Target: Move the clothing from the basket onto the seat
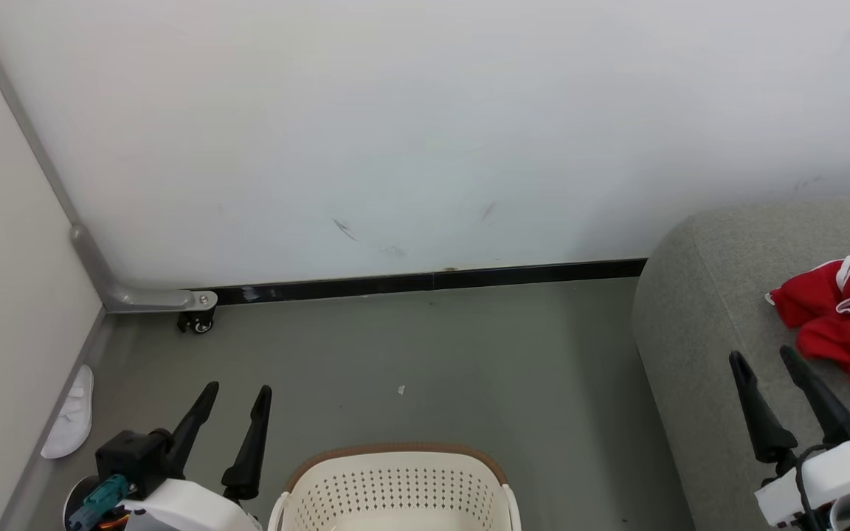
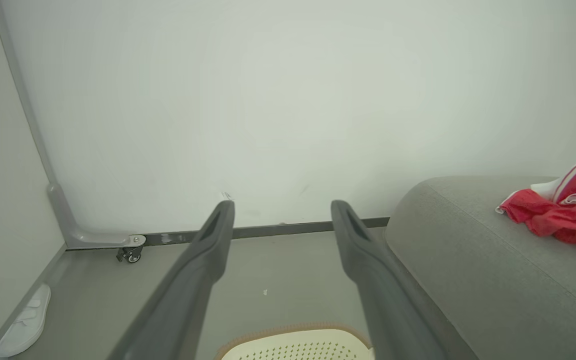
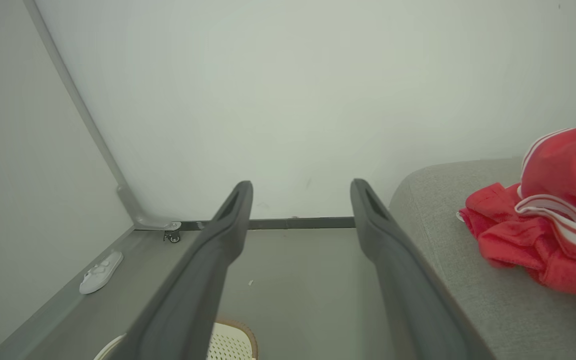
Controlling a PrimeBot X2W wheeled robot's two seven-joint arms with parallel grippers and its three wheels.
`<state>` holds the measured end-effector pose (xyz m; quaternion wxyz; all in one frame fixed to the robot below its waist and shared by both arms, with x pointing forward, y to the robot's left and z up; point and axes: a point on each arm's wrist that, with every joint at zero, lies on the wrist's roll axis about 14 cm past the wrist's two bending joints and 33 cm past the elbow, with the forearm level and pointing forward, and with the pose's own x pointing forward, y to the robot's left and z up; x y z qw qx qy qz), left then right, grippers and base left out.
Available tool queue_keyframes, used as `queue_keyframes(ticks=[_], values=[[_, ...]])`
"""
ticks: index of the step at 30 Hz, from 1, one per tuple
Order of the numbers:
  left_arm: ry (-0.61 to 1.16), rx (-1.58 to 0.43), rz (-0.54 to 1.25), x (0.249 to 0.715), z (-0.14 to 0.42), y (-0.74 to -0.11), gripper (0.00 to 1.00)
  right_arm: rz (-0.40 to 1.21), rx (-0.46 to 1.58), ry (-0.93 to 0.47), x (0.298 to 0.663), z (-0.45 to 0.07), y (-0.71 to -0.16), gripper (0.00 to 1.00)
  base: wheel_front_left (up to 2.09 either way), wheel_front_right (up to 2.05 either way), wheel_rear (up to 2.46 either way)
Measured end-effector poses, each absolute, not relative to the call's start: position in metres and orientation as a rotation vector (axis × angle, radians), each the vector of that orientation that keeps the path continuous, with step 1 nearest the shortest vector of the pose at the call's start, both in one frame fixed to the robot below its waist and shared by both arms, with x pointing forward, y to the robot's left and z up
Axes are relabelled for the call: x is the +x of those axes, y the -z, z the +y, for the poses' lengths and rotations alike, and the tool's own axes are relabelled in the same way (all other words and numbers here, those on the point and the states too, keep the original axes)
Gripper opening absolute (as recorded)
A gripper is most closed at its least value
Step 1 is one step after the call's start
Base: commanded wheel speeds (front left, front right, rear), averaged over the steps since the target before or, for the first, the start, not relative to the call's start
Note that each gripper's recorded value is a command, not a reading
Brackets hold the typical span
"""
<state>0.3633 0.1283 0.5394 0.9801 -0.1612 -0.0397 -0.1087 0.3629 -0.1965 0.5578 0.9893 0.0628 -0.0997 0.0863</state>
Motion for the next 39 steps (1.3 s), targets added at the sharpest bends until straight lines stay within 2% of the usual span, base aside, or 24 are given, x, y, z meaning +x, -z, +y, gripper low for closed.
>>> queue_keyframes(ticks=[17,39], values=[[0.105,-0.32,-0.105,0.358,0.159,-0.537,1.0,-0.2,0.176,-0.146,0.35,-0.186,-0.55,1.0,0.0,0.0,0.0],[0.077,-0.308,-0.112,0.351,0.163,-0.532,1.0,-0.208,0.165,-0.125,0.346,-0.187,-0.55,1.0,0.0,0.0,0.0]])
